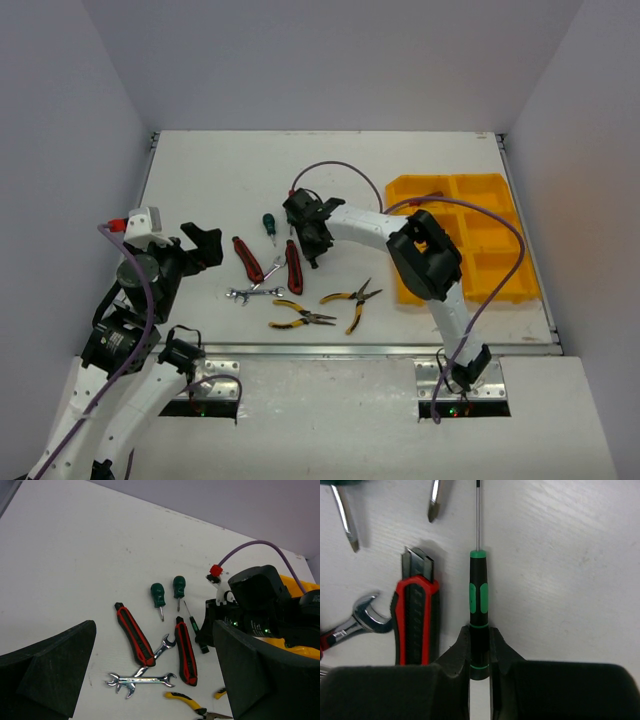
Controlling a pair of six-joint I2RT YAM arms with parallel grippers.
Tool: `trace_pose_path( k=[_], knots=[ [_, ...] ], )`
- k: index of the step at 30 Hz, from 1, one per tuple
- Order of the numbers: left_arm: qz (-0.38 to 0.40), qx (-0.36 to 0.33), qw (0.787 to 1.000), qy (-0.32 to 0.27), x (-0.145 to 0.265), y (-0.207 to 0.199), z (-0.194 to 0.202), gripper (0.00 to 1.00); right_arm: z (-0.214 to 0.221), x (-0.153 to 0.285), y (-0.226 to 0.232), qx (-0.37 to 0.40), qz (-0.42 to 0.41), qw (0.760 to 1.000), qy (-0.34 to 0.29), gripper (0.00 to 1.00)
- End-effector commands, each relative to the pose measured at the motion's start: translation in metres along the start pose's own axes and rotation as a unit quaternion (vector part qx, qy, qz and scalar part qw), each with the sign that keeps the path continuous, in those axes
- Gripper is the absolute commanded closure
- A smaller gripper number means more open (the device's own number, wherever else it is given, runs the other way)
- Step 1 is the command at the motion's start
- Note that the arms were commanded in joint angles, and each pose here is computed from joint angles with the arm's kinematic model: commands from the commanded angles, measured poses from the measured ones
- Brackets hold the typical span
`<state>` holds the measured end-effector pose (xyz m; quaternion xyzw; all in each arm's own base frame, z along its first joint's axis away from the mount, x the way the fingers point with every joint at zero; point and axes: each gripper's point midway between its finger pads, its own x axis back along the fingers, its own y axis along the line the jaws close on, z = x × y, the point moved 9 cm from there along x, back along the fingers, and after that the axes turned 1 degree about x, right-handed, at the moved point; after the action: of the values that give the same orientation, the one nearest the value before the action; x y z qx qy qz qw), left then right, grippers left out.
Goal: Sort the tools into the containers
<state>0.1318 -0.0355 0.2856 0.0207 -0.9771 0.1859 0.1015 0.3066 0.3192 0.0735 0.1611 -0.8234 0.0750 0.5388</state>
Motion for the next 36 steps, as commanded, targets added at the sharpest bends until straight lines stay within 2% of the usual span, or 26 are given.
trace_pose_path(
  k=[1, 6, 8, 11, 14, 15, 17, 20, 22, 25, 30, 34, 36],
  knots=[
    [0.019, 0.005, 1.0, -0.013, 0.0, -0.005, -0.005, 0.0, -0.002, 0.04, -0.019, -0.017, 0.029, 0.999, -0.029, 1.0],
    [0.019, 0.005, 1.0, -0.014, 0.0, -0.005, -0.005, 0.0, -0.016, 0.092, -0.052, -0.059, 0.028, 0.994, -0.083, 1.0],
    [0.019, 0.006, 1.0, -0.016, 0.001, -0.005, -0.005, 0.0, -0.021, 0.117, -0.086, -0.081, 0.037, 0.989, -0.116, 1.0],
    [0.02, 0.007, 1.0, -0.019, 0.002, -0.004, -0.006, 0.0, -0.023, 0.137, -0.122, -0.059, 0.06, 0.986, -0.144, 1.0],
    [0.021, 0.008, 1.0, -0.019, 0.003, -0.005, -0.006, 0.0, -0.016, 0.149, -0.158, 0.054, 0.089, 0.981, -0.161, 1.0],
    [0.021, 0.007, 1.0, -0.019, 0.003, -0.005, -0.006, 0.0, -0.007, 0.145, -0.168, 0.102, 0.106, 0.978, -0.15, 1.0],
    [0.021, 0.007, 1.0, -0.019, 0.003, -0.005, -0.006, 0.0, -0.006, 0.153, -0.185, 0.161, 0.129, 0.964, -0.166, 1.0],
    [0.022, 0.007, 1.0, -0.017, 0.002, -0.005, -0.006, 0.0, 0.024, 0.152, -0.216, 0.274, 0.109, 0.937, -0.185, 1.0],
    [0.024, 0.007, 1.0, -0.017, 0.002, -0.005, -0.005, 0.0, 0.025, 0.163, -0.229, 0.287, 0.123, 0.924, -0.219, 1.0],
    [0.026, 0.006, 1.0, -0.016, 0.002, -0.006, -0.005, 0.0, 0.031, 0.169, -0.254, 0.301, 0.136, 0.918, -0.218, 1.0],
    [0.03, 0.005, 0.999, -0.012, 0.002, -0.007, -0.004, 0.0, 0.048, 0.16, -0.286, 0.355, 0.152, 0.909, -0.157, 1.0],
    [0.034, 0.003, 0.999, -0.01, 0.002, -0.008, -0.004, 0.0, 0.051, 0.153, -0.29, 0.357, 0.142, 0.911, -0.147, 1.0],
    [0.035, 0.003, 0.999, -0.01, 0.002, -0.009, -0.004, 0.0, 0.053, 0.149, -0.291, 0.351, 0.141, 0.915, -0.137, 0.95]
  ],
)
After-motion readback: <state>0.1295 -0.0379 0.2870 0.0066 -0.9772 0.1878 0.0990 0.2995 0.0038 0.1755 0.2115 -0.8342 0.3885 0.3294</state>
